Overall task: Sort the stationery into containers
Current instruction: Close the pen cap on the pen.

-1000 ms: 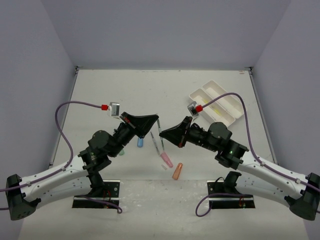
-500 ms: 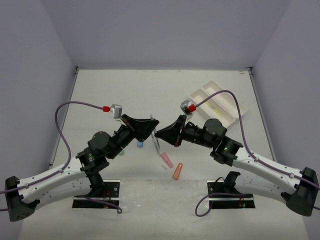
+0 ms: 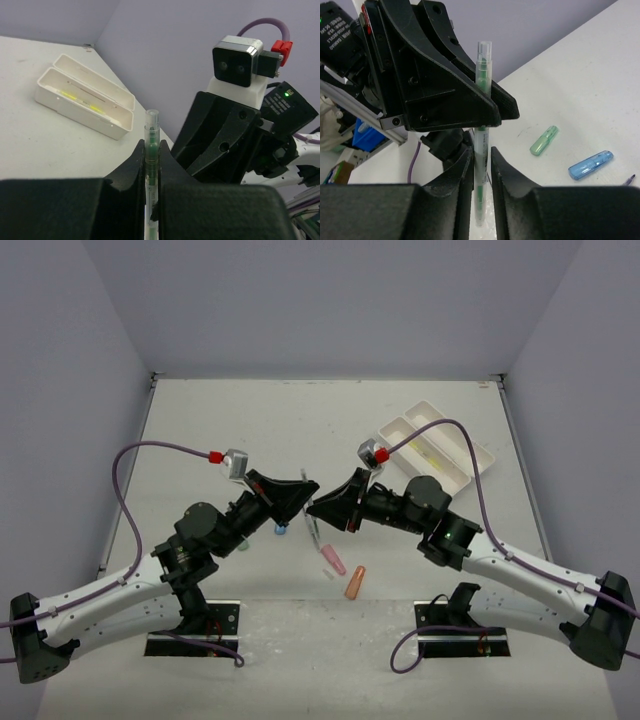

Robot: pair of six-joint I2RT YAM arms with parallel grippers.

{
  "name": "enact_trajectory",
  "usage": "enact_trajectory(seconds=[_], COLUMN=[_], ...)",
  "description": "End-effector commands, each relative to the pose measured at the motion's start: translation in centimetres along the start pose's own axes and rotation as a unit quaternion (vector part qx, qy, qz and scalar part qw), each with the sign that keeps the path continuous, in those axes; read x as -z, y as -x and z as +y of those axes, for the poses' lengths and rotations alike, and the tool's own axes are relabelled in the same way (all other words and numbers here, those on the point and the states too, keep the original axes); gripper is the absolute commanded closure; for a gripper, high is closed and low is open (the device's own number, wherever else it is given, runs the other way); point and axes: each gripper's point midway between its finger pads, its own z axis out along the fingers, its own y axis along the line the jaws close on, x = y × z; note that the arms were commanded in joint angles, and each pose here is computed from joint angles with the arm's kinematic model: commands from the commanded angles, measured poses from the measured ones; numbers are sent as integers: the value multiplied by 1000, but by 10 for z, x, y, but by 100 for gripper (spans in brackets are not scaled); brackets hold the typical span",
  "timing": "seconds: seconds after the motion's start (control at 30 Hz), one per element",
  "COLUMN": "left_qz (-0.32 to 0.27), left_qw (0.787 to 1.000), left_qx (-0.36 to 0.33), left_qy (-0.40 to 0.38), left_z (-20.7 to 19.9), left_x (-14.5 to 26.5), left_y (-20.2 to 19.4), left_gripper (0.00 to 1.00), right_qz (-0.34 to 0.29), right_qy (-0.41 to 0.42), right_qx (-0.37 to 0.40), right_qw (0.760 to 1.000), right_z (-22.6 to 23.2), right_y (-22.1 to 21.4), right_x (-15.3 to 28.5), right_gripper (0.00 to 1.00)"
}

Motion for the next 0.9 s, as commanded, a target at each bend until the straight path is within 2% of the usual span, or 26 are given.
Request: enact_trajectory(seconds=[0.0,0.07,0.1,0.13,0.17,0.2,0.3,0.33,0.4,0.43,0.5,0.57,0.63,0.73,0.87], left_qz=[-12,-15,-17,-17,-15,-13,-14,-16,-16,-17,-17,-20,-23,-28,-41], left_qw=[998,997,997,997,997,997,997,997,997,997,997,997,997,997,996], left_qx=[-15,-19,-21,-24,-27,-29,-38,-42,-49,-53,-57,-63,-68,-76,-79], left_qy=[-66,-71,-73,-73,-73,-73,-71,-62,-54,-51,-47,-39,-33,-17,15], left_z=[-32,-36,-37,-37,-37,-37,-36,-32,-29,-28,-28,-27,-26,-23,-16], left_x=[2,2,2,1,1,1,2,2,2,2,2,2,2,2,2], left_y=[17,20,22,22,22,21,22,23,23,24,26,30,34,40,51], left_gripper=[100,100,100,100,100,100,99,94,76,71,69,58,51,47,47], right_qz=[-3,2,1,1,2,3,0,-2,-3,-2,0,1,1,5,12], right_qy=[55,65,68,73,74,74,72,71,65,63,60,55,49,52,58], right_qx=[5,-1,-1,0,0,0,5,6,8,8,9,9,9,11,9], right_qw=[998,998,998,997,997,997,997,997,998,998,998,998,999,999,998], right_z=[19,21,22,24,24,24,25,25,23,23,22,21,19,20,21], right_y=[9,6,7,7,8,8,10,12,12,12,11,12,13,12,9], right_x=[-13,-16,-16,-17,-18,-18,-17,-16,-16,-16,-15,-15,-16,-16,-17], right_gripper=[70,69,73,92,98,100,100,100,100,100,100,100,100,100,100])
